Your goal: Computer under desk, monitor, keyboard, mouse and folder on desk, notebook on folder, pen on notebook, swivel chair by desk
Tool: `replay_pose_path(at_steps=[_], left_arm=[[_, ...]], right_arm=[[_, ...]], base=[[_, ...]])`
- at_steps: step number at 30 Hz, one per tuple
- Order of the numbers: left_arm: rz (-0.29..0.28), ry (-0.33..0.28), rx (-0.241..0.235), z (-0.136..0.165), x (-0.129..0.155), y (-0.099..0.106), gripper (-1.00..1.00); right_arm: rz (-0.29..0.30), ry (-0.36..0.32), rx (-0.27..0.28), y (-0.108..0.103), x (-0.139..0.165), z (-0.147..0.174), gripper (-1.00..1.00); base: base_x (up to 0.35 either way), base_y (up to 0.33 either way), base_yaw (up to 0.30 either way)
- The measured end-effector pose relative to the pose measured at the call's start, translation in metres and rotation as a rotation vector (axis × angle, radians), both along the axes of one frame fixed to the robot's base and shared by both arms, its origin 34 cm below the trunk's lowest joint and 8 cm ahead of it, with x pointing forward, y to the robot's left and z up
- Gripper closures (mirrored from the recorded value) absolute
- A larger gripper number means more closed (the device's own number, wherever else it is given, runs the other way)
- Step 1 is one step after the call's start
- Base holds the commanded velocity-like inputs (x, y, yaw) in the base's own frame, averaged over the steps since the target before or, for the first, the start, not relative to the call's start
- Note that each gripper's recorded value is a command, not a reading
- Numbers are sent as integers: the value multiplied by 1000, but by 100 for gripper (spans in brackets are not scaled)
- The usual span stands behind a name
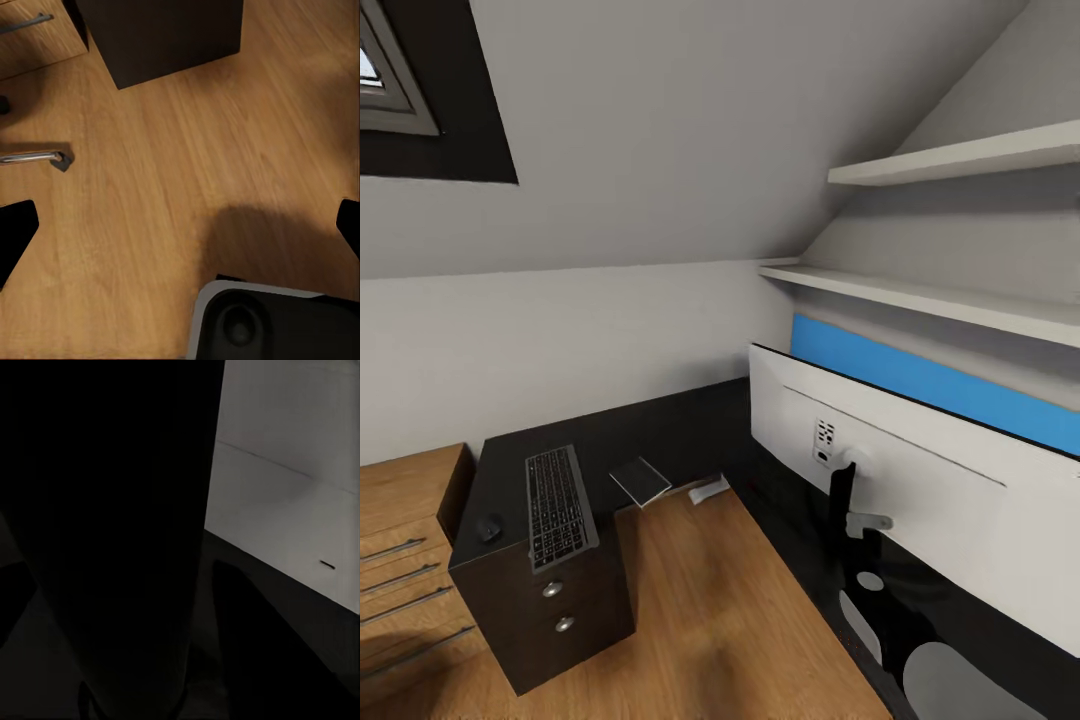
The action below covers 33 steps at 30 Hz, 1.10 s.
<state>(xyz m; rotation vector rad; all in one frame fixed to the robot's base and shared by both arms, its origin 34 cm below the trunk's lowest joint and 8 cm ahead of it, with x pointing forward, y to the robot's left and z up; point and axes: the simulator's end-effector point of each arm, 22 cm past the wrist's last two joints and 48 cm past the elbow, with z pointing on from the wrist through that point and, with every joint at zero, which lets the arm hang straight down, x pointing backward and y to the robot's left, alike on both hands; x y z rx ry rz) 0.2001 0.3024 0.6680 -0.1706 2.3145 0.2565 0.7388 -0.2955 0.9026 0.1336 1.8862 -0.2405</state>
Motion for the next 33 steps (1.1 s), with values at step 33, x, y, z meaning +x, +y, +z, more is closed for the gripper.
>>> replay_pose_path(at_steps=[33], left_arm=[[6,20,2,-3,-3,2,-100]], right_arm=[[-2,-1,2,0,0,0,100]], base=[[-96,-107,80]])
